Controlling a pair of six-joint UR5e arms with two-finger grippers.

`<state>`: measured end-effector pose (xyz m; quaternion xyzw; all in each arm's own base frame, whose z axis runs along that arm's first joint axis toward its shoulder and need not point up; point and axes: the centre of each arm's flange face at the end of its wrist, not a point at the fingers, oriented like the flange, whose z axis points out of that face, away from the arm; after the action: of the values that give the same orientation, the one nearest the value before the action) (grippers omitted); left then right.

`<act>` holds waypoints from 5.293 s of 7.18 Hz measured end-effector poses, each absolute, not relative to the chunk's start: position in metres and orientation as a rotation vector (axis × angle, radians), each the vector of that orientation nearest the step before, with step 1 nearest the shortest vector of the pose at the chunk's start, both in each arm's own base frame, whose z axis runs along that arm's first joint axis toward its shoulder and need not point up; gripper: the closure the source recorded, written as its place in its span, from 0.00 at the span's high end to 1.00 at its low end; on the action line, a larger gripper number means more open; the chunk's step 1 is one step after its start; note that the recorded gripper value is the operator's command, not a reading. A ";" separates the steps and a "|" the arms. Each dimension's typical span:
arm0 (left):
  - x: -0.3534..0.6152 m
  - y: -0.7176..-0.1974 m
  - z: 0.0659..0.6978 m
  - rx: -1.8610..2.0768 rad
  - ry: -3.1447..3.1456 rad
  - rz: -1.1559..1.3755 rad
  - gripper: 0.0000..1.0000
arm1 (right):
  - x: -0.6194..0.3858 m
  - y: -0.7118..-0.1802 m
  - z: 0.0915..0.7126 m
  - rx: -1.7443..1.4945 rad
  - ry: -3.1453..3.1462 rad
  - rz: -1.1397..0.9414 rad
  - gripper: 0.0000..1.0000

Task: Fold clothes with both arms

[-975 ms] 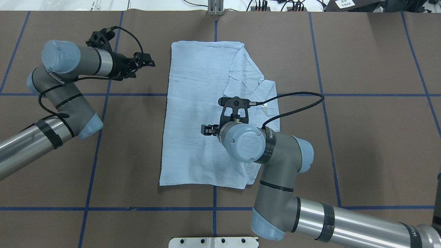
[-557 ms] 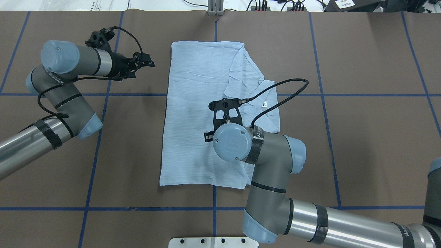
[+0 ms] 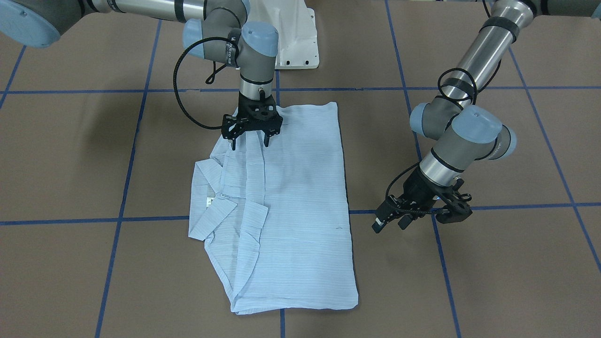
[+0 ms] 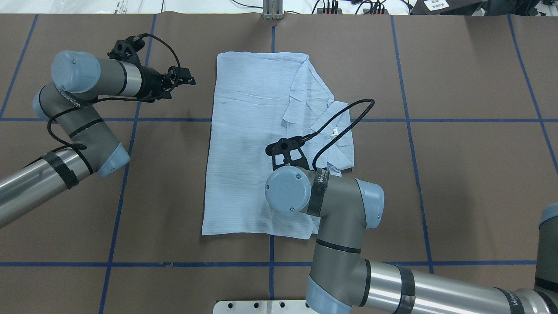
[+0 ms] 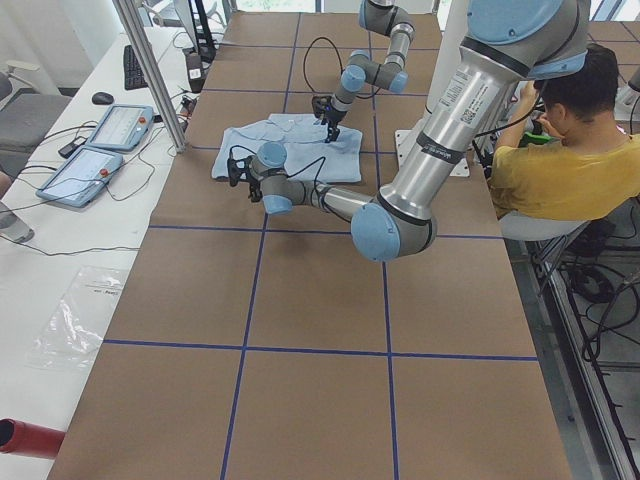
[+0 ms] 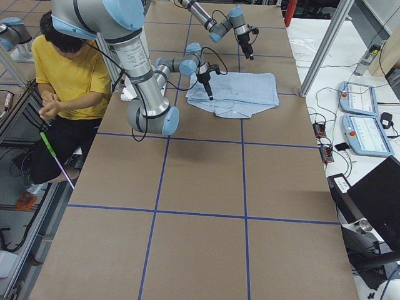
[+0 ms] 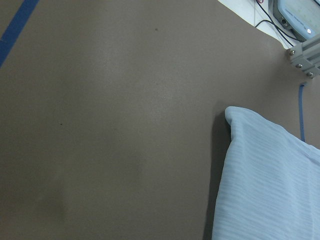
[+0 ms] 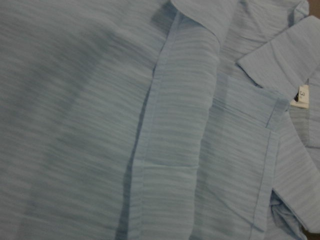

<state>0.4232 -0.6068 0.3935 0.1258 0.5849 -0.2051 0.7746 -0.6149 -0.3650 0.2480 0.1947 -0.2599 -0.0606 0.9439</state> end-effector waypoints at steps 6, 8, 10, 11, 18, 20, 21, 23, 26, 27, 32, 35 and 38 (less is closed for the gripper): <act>0.420 -0.602 0.399 0.272 1.267 -0.443 1.00 | -0.502 -0.338 0.326 0.412 -0.441 -0.256 0.97; 0.418 -0.601 0.394 0.276 1.275 -0.440 1.00 | -0.493 -0.333 0.315 0.410 -0.480 -0.193 0.97; 0.416 -0.599 0.388 0.283 1.286 -0.438 1.00 | -0.499 -0.323 0.294 0.345 -0.580 0.039 0.91; 0.416 -0.599 0.386 0.285 1.288 -0.438 1.00 | -0.509 -0.309 0.280 0.281 -0.645 0.200 0.88; 0.411 -0.596 0.392 0.301 1.282 -0.458 1.00 | -0.545 -0.258 0.259 -0.096 -0.909 0.939 0.80; 0.410 -0.594 0.395 0.307 1.276 -0.471 1.00 | -0.554 -0.253 0.263 -0.109 -0.895 0.952 0.78; 0.411 -0.593 0.396 0.307 1.277 -0.472 1.00 | -0.559 -0.250 0.267 -0.121 -0.888 0.969 0.78; 0.412 -0.592 0.396 0.305 1.276 -0.472 1.00 | -0.568 -0.247 0.274 -0.139 -0.871 1.005 0.76; 0.412 -0.589 0.404 0.299 1.268 -0.473 1.00 | -0.574 -0.246 0.280 -0.143 -0.858 1.023 0.74; 0.412 -0.589 0.404 0.298 1.267 -0.473 1.00 | -0.576 -0.245 0.283 -0.141 -0.851 1.023 0.73; 0.413 -0.588 0.404 0.297 1.267 -0.471 1.00 | -0.579 -0.244 0.280 -0.145 -0.855 1.022 0.00; 0.413 -0.587 0.401 0.296 1.275 -0.474 1.00 | -0.576 -0.244 0.274 -0.152 -0.873 1.025 0.00; 0.420 -0.531 0.382 0.203 1.358 -0.509 1.00 | -0.557 -0.243 0.258 -0.167 -0.909 1.023 0.00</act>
<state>0.4197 -0.5309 0.3820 0.0925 0.6200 -0.2323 0.7437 -0.5571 -0.2434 0.2576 -0.0769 -0.4193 0.4718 0.7718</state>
